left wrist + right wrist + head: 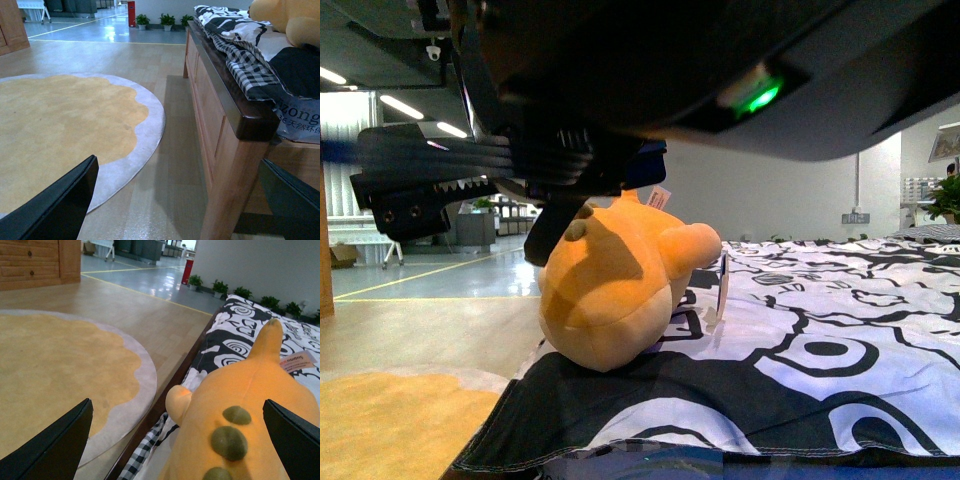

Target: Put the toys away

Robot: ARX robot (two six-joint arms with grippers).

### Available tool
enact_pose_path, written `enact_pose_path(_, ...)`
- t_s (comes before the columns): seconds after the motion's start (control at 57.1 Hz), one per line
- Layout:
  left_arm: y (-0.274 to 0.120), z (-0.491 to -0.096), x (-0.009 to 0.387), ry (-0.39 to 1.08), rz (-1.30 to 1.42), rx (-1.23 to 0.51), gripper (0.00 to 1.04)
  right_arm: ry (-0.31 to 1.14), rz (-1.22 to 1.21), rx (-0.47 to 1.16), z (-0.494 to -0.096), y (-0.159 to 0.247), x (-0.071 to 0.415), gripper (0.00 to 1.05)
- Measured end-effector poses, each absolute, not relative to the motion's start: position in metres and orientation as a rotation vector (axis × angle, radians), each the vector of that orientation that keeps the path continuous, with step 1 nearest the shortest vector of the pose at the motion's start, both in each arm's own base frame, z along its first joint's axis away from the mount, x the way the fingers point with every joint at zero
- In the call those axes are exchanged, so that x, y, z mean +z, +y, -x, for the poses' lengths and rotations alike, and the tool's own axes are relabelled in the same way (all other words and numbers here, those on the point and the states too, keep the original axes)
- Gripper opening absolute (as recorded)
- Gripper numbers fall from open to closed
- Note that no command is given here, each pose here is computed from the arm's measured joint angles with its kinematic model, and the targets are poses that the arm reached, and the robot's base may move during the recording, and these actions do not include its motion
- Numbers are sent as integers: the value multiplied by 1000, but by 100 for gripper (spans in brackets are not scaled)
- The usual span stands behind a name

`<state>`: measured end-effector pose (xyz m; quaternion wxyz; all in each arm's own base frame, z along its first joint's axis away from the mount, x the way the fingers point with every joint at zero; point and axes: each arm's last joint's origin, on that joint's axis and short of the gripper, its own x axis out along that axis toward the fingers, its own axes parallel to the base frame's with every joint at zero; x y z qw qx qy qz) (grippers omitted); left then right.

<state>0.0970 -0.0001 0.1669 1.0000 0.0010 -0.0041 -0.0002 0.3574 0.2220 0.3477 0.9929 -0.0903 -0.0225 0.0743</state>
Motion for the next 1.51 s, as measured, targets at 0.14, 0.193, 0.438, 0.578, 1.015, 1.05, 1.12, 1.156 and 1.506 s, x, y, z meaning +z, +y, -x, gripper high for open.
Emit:
enact_pose_path(0.14,0,-97,167,-8,-2,0,99,-21,164,109,-367,220,337,104)
enact_pose_path(0.193,0,-97,167,-8,-2,0,99,-20,158,91,-369,217,335,104)
enact_pose_path(0.438,0,-97,167,-8,-2,0,99,-39,127,-14,-380,202,331,104)
enact_pose_path(0.578,0,-97,167,-8,-2,0,99,0,134,-11,-383,199,319,104)
enact_pose_path(1.015,0,-97,167,-8,-2,0,99,92,175,-15,-391,197,291,104)
enact_pose_path(1.05,0,-97,167,-8,-2,0,99,101,179,-14,-391,197,290,104)
enact_pose_path(1.12,0,-97,167,-8,-2,0,99,120,189,-13,-391,197,287,104)
enact_pose_path(1.156,0,-97,167,-8,-2,0,99,128,193,-9,-391,197,287,104)
enact_pose_path(1.506,0,-97,167,-8,-2,0,99,144,179,-5,-392,195,284,103)
